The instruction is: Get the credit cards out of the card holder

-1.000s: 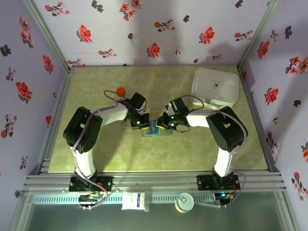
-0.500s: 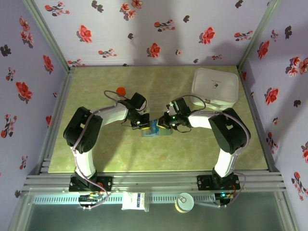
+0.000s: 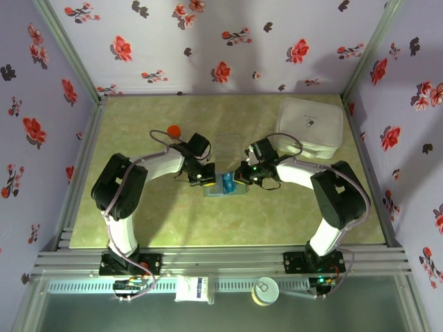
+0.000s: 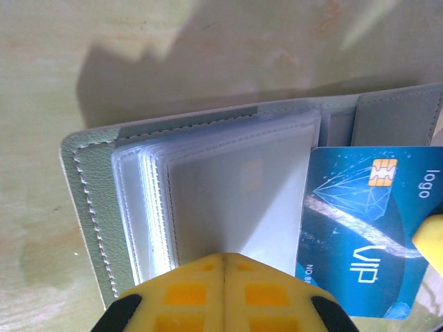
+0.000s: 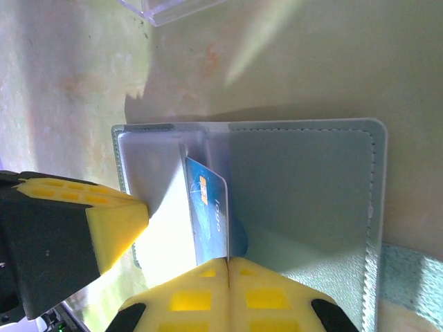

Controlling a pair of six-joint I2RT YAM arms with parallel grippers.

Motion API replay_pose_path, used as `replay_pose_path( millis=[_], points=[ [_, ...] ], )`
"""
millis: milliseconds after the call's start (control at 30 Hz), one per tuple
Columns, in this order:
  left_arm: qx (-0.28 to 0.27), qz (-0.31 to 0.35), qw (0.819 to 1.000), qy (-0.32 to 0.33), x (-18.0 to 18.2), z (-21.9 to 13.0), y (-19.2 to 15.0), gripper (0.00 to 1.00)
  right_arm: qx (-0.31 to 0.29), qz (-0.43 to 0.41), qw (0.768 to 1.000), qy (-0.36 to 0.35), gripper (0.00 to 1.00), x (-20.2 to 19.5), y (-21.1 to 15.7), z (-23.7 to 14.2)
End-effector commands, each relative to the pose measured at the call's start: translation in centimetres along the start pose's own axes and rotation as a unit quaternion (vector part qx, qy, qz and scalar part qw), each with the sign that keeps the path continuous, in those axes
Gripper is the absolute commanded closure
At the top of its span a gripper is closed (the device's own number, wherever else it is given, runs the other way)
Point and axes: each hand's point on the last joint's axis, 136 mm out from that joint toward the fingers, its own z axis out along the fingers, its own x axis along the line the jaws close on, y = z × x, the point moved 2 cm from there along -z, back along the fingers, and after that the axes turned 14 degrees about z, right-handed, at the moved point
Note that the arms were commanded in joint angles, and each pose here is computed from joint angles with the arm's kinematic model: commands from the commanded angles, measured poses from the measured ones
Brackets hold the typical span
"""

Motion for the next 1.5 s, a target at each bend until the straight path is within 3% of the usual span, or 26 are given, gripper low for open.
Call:
replay_pose_path(
  millis=[0,333,633,1067,1467],
  points=[
    [0.021,-0.002,1.0,0.012,0.8,0.5,-1.2,1.0,-0.019,-0.011,0.999,-0.027,0.95,0.0,0.6,-1.1],
    [0.019,-0.006,1.0,0.01,0.9,0.4,-1.5,1.0,-0.012,-0.028,0.999,-0.038,0.93,1.2,0.0,0.0],
    [0.017,-0.003,1.0,0.007,0.7,0.3,-1.4,1.0,-0.016,-0.025,0.997,-0.065,0.85,1.6,-1.0,0.4],
    [0.016,0.006,1.0,0.001,0.6,0.1,-1.4,1.0,-0.023,-0.024,0.996,-0.085,0.92,1.6,-1.5,0.4],
    [-0.016,0.014,1.0,-0.011,0.0,-2.6,-0.6,1.0,-0.049,-0.06,0.993,-0.085,0.93,4.1,-0.9,-2.2]
  ],
)
